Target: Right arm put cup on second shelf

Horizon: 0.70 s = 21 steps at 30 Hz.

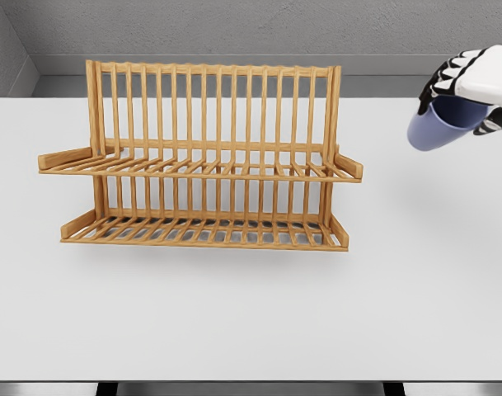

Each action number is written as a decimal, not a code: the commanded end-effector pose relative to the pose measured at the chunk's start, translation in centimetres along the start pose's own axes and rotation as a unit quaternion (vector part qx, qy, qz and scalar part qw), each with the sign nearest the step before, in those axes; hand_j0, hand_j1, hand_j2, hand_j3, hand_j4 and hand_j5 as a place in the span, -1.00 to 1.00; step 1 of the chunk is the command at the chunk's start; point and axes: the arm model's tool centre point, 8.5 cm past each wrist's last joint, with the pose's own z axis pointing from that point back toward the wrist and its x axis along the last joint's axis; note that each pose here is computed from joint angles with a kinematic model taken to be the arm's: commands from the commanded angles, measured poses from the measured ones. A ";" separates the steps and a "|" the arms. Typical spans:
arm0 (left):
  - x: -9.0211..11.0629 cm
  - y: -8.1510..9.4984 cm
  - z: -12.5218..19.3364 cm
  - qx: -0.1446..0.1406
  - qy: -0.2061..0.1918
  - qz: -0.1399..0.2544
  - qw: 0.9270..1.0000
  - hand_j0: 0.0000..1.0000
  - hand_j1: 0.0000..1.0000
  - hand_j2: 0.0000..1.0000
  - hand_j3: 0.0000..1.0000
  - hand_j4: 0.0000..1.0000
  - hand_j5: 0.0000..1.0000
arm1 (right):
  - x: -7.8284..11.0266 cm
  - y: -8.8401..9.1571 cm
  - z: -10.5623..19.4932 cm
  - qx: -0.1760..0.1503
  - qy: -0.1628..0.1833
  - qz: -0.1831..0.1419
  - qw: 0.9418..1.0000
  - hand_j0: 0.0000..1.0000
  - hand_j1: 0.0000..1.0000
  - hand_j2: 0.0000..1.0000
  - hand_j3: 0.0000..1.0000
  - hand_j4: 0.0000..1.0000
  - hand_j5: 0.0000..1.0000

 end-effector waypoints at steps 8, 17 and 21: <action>0.0 0.0 0.0 0.000 0.000 0.000 1.000 1.00 1.00 1.00 1.00 1.00 1.00 | 1.8 -1.1 -1.1 -0.028 -0.062 0.033 0.997 0.21 0.21 0.21 0.21 0.21 0.21; 0.0 0.0 0.0 0.000 0.000 0.000 1.000 1.00 1.00 1.00 1.00 1.00 1.00 | 2.6 -1.9 -2.1 -0.046 -0.087 0.041 0.994 0.22 0.22 0.22 0.22 0.22 0.22; 0.0 0.0 0.0 0.000 0.000 0.000 1.000 1.00 1.00 1.00 1.00 1.00 1.00 | 3.2 -2.5 -2.7 -0.060 -0.102 0.047 0.992 0.23 0.23 0.23 0.23 0.23 0.23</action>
